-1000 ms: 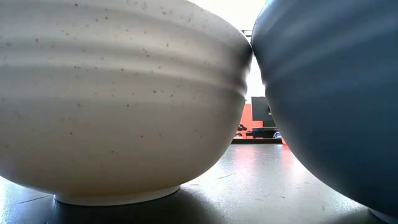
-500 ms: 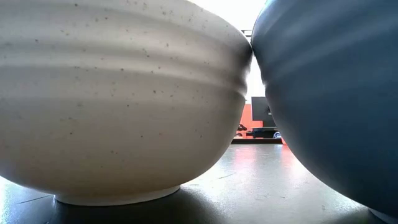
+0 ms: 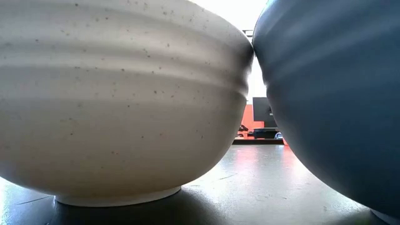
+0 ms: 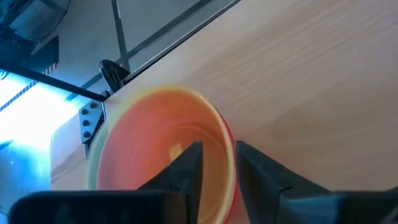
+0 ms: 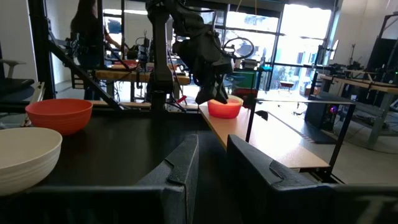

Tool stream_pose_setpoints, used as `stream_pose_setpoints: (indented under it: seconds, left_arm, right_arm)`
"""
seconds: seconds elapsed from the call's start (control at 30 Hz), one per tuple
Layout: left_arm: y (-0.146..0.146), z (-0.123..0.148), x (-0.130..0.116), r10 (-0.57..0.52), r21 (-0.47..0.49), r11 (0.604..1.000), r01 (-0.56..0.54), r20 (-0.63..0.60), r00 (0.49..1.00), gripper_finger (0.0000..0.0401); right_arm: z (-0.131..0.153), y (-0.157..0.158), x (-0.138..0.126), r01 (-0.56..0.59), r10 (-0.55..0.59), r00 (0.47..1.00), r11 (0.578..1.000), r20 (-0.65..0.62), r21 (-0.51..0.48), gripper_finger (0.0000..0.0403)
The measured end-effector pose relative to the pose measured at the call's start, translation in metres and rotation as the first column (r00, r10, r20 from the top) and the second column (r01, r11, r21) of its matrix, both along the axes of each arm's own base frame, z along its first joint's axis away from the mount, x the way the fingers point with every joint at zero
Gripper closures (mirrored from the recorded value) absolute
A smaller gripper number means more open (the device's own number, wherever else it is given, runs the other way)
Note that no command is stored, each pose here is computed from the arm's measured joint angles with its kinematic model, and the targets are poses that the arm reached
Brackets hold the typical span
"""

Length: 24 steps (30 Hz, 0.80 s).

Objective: Place and stack bowls onto a shelf
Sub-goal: Stack the yellow bowl on top of the pink bowl on the shelf, then stack the green bowl on top of the yellow bowl on the shelf

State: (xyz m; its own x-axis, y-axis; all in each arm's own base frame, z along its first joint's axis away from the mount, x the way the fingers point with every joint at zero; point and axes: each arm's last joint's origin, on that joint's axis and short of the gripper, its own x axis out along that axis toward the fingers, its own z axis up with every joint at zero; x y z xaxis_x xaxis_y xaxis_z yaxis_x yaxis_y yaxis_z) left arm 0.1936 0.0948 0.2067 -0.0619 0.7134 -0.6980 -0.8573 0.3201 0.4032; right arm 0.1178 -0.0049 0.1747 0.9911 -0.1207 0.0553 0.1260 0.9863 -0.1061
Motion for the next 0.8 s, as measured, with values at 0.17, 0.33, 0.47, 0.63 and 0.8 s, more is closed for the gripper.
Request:
stream_pose_setpoints:
  seconds: [0.17,0.33,0.47,0.63,0.8]
  left_arm:
    - [0.001,0.015,0.005,-0.006,0.008,1.0,0.006,0.021,1.0,0.0306]
    - [-0.004,0.032,0.014,-0.05,0.013,0.999,0.05,0.056,0.997,0.0305]
    - [-0.018,0.035,0.024,-0.136,0.026,0.991,0.134,0.076,0.988,0.0305]
    - [-0.047,0.038,0.039,-0.273,0.032,0.962,0.271,0.162,0.948,0.0305]
    - [-0.082,0.044,0.055,-0.426,0.089,0.904,0.418,0.28,0.86,0.0305]
  right_arm:
    - [0.0,0.0,0.0,0.0,0.0,1.0,1.0,0.0,0.0,0.0328]
    - [0.0,0.0,0.0,0.0,0.0,1.0,1.0,0.0,0.0,0.0328]
    - [0.0,0.0,0.0,0.001,-0.001,1.0,1.0,0.0,0.0,0.0328]
    - [0.0,0.0,0.0,0.0,0.0,1.0,1.0,0.0,0.0,0.0328]
    - [0.0,0.0,0.0,0.0,0.0,1.0,1.0,0.0,0.0,0.0328]
